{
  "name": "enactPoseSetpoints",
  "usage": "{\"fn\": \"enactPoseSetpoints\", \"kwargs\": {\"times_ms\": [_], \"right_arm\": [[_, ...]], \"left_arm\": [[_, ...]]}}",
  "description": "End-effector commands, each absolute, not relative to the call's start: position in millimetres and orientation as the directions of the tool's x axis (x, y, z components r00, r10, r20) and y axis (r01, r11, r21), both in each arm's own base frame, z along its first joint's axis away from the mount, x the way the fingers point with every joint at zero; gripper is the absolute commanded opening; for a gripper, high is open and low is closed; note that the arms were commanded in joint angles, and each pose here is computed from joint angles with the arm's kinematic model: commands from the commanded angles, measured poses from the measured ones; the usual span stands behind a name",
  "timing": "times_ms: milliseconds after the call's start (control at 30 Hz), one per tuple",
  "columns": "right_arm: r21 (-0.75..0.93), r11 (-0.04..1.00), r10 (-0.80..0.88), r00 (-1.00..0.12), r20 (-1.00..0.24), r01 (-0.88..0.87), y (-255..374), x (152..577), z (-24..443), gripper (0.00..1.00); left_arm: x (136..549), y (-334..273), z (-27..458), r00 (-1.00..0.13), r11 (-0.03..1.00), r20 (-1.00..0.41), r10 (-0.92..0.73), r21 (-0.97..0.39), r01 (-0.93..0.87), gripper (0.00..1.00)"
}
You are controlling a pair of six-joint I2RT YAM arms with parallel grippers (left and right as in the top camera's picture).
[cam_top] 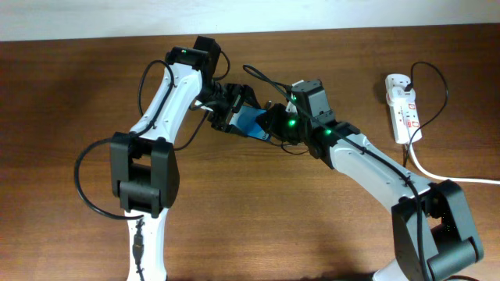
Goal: Plug charger to phone and switch on socket
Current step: 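Reach the right gripper to the phone and grasp its side edge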
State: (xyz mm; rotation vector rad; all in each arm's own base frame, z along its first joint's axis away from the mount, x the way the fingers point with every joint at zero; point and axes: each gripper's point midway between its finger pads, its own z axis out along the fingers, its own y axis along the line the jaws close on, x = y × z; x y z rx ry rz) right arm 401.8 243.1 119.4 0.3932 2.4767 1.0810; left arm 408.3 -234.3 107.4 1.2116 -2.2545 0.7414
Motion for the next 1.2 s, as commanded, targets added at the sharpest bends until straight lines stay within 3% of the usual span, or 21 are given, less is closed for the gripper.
{"fn": "enactPoseSetpoints", "kwargs": {"times_ms": [0, 67, 133, 700, 867, 1167], "right_arm": [[0.749, 0.658, 0.399, -0.881, -0.254, 0.082, 248.7, 402.7, 121.8, 0.12], [0.749, 0.658, 0.400, -0.881, -0.254, 0.083, 248.6, 402.7, 121.8, 0.05], [0.750, 0.656, 0.403, -0.880, -0.252, 0.086, 248.2, 403.0, 121.9, 0.04], [0.753, 0.653, 0.399, -0.883, -0.248, 0.084, 248.9, 402.4, 122.3, 0.04], [0.758, 0.647, 0.402, -0.883, -0.242, 0.087, 246.0, 403.7, 122.9, 0.04], [0.794, 0.602, 0.434, -0.869, -0.238, 0.083, 239.3, 415.1, 133.9, 0.04]], "left_arm": [[411.4, -238.4, 117.9, -0.495, 0.446, 0.649, -0.578, -0.257, -0.857, 0.00], [411.5, -238.4, 117.8, -0.495, 0.446, 0.649, -0.578, -0.257, -0.857, 0.00], [411.5, -238.4, 117.9, -0.495, 0.446, 0.649, -0.578, -0.257, -0.857, 0.01], [411.7, -238.2, 117.9, -0.495, 0.446, 0.649, -0.578, -0.257, -0.857, 0.48], [411.6, -238.4, 117.9, -0.496, 0.446, 0.649, -0.578, -0.257, -0.857, 0.88], [411.7, -238.1, 117.9, -0.495, 0.446, 0.649, -0.578, -0.257, -0.857, 0.95]]}}
